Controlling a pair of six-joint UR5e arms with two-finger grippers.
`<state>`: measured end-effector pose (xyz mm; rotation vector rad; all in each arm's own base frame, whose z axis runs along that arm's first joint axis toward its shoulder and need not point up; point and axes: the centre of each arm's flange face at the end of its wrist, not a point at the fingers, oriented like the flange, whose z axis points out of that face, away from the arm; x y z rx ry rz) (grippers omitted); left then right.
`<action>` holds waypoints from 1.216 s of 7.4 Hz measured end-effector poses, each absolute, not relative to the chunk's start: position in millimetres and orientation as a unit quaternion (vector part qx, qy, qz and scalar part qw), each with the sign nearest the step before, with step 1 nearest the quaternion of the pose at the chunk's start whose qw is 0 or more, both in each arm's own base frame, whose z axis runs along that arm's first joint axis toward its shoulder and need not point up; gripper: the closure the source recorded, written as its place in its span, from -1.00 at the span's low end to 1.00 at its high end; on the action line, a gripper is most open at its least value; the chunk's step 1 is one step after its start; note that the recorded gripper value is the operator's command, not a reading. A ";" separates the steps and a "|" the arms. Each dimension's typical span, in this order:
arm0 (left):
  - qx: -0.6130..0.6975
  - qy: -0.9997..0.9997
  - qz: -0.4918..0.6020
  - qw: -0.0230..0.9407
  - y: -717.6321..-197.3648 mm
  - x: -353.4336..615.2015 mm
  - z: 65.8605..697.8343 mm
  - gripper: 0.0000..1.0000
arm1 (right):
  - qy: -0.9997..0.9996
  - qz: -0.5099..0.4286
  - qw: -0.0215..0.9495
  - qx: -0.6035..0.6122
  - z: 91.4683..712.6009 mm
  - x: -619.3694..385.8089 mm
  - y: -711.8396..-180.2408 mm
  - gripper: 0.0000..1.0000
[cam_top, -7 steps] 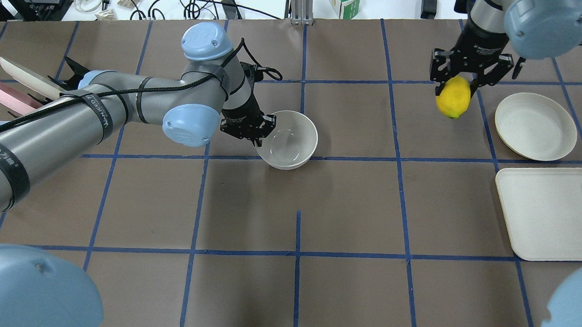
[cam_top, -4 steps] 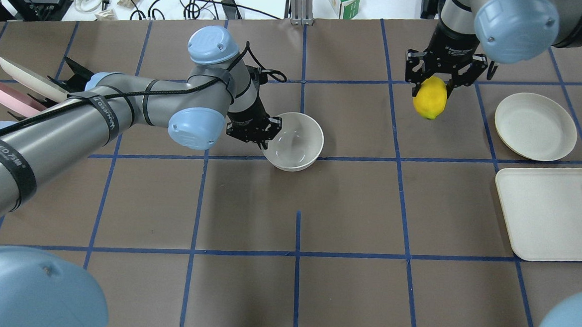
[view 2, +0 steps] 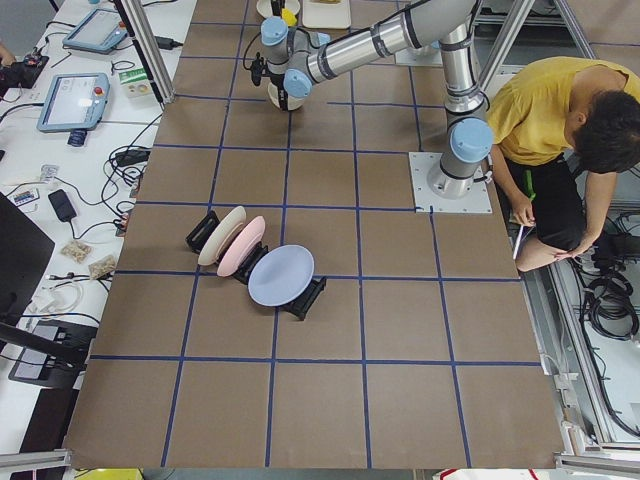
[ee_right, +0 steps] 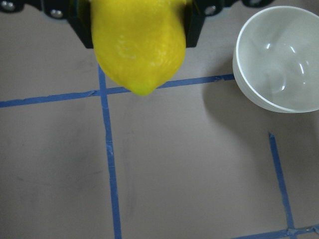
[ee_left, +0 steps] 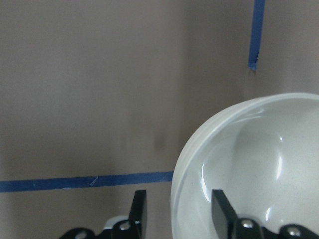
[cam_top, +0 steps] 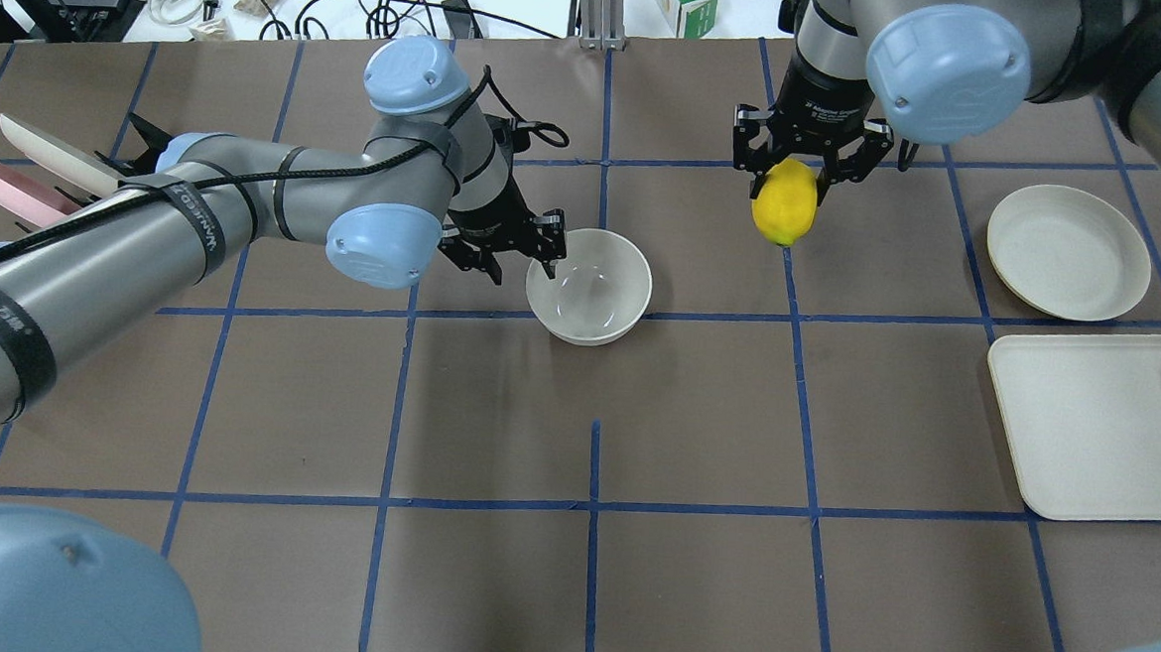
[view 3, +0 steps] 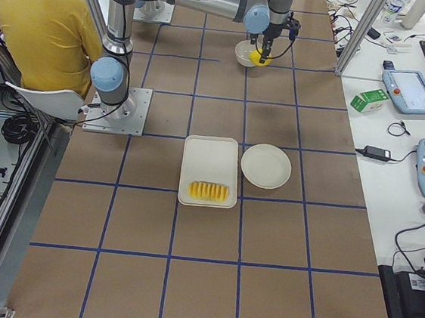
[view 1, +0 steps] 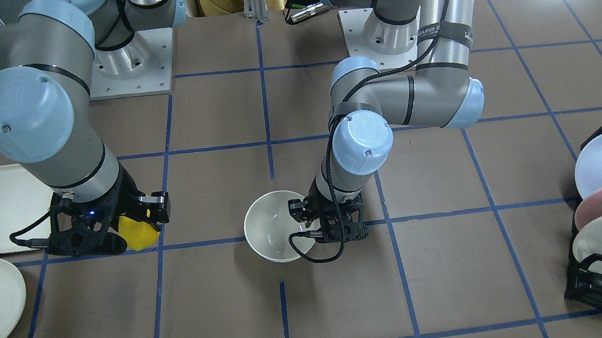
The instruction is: Place bowl and put lemon in it
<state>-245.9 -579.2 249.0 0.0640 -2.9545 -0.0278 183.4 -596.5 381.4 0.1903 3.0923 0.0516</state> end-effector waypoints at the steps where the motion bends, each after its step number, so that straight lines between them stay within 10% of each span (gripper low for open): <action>1: 0.012 -0.996 -0.007 0.092 -584.6 -220.7 279.3 -1.00 | 0.997 0.012 0.033 0.061 380.5 196.0 -595.8 1.00; 9: -0.045 -0.999 -0.016 0.015 -502.0 -111.7 489.1 -1.00 | 0.996 -0.007 0.047 0.079 279.6 364.5 -574.9 1.00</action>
